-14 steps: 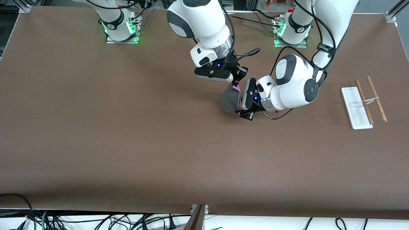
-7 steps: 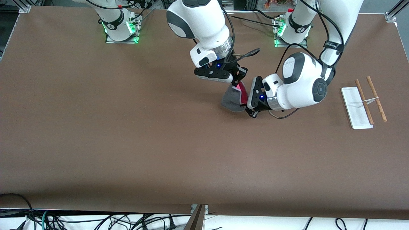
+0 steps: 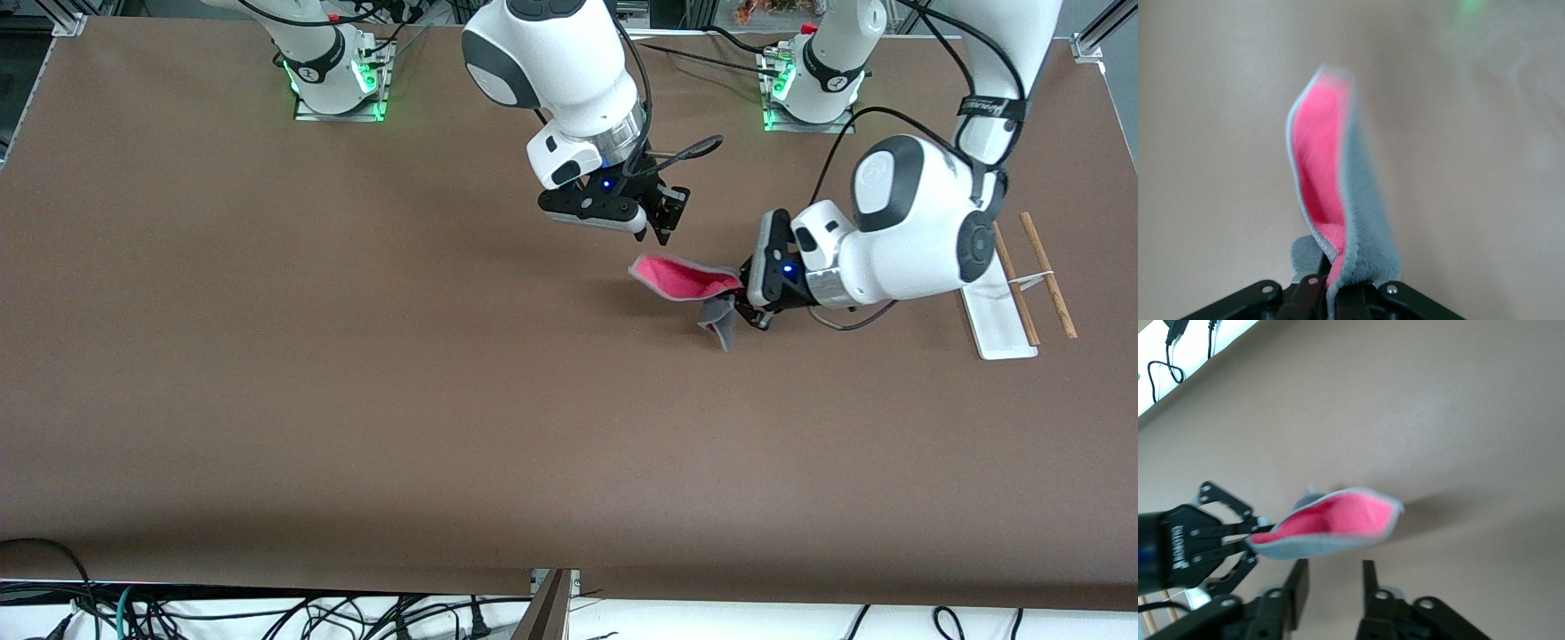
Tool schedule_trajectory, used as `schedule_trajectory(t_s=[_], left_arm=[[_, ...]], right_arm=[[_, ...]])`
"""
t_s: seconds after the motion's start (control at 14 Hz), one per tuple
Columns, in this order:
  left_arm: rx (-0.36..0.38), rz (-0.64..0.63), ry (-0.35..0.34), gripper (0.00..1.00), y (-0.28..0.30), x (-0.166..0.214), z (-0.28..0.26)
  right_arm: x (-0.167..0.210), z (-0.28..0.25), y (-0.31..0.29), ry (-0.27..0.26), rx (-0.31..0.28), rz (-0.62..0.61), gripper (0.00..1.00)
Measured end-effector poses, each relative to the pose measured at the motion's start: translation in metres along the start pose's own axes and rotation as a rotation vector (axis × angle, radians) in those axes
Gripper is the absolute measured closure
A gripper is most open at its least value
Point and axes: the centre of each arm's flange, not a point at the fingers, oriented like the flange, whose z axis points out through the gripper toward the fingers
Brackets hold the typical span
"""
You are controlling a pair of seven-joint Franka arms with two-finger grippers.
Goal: Pass towel and hang on rack
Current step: 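Carry the towel with the left gripper while the right gripper withdraws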
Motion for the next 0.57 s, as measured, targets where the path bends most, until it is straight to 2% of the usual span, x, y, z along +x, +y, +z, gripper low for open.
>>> schedule_trajectory(t_s=[0.14, 0.36, 0.57], left_arm=[[-0.011, -0.01, -0.005, 0.97, 0.006, -0.019, -0.024], [-0.046, -0.062, -0.046, 0.97, 0.021, -0.077, -0.064], [-0.063, -0.151, -0.076, 0.97, 0.039, -0.143, -0.1]], right_arm=[[0.01, -0.001, 0.004, 0.01, -0.013, -0.025, 0.32], [0.047, -0.008, 0.028, -0.001, -0.112, -0.157, 0.01], [0.109, -0.029, 0.069, -0.038, -0.218, -0.331, 0.0]])
